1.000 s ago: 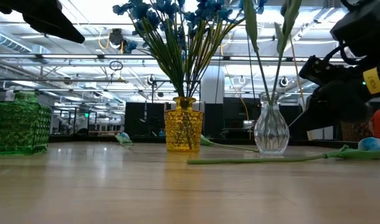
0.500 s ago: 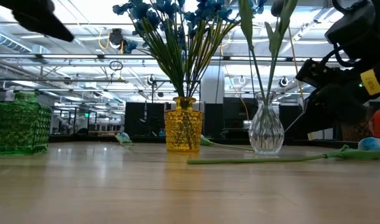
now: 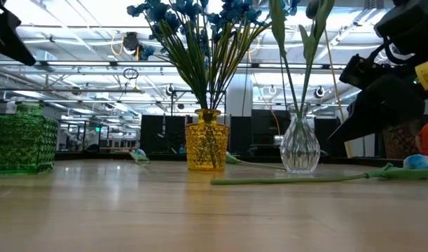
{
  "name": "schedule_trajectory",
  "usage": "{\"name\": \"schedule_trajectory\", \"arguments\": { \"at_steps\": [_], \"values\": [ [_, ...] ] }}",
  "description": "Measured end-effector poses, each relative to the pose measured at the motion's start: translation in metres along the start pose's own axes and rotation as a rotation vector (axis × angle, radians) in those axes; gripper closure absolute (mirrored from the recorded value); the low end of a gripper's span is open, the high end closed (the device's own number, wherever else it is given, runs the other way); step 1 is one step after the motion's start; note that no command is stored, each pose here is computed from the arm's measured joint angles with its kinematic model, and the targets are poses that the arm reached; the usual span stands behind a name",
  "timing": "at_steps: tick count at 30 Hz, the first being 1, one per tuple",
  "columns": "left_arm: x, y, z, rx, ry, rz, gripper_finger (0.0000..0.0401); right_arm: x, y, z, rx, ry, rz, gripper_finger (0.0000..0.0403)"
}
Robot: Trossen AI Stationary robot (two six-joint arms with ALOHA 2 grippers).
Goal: Sort flowers into vase by color
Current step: Adjust the green vase on the table
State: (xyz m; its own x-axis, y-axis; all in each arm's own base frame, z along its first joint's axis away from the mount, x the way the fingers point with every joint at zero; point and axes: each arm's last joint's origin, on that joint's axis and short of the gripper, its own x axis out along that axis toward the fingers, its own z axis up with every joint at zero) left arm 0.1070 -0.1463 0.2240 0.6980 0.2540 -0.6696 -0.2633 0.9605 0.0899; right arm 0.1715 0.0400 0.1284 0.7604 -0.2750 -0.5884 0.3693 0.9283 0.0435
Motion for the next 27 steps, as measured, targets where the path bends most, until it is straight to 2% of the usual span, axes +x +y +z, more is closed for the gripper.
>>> {"name": "schedule_trajectory", "arguments": {
  "at_steps": [4, 11, 17, 27],
  "values": [
    [0.002, 0.001, -0.003, -0.029, 0.004, 0.003, 0.0076, -0.001, 0.0, 0.0, -0.004, 0.009, 0.023, 0.0403],
    [0.024, 0.011, -0.036, -0.084, 0.045, 0.041, 0.0076, -0.001, 0.0, -0.003, -0.009, 0.045, 0.037, 0.0403],
    [0.032, 0.018, -0.048, -0.106, 0.027, 0.069, 0.0076, -0.001, 0.0, -0.003, -0.008, 0.045, 0.036, 0.0403],
    [0.043, 0.017, -0.062, -0.172, 0.057, 0.011, 0.0076, -0.001, 0.0, -0.003, -0.009, 0.047, 0.037, 0.0403]
  ]
}}
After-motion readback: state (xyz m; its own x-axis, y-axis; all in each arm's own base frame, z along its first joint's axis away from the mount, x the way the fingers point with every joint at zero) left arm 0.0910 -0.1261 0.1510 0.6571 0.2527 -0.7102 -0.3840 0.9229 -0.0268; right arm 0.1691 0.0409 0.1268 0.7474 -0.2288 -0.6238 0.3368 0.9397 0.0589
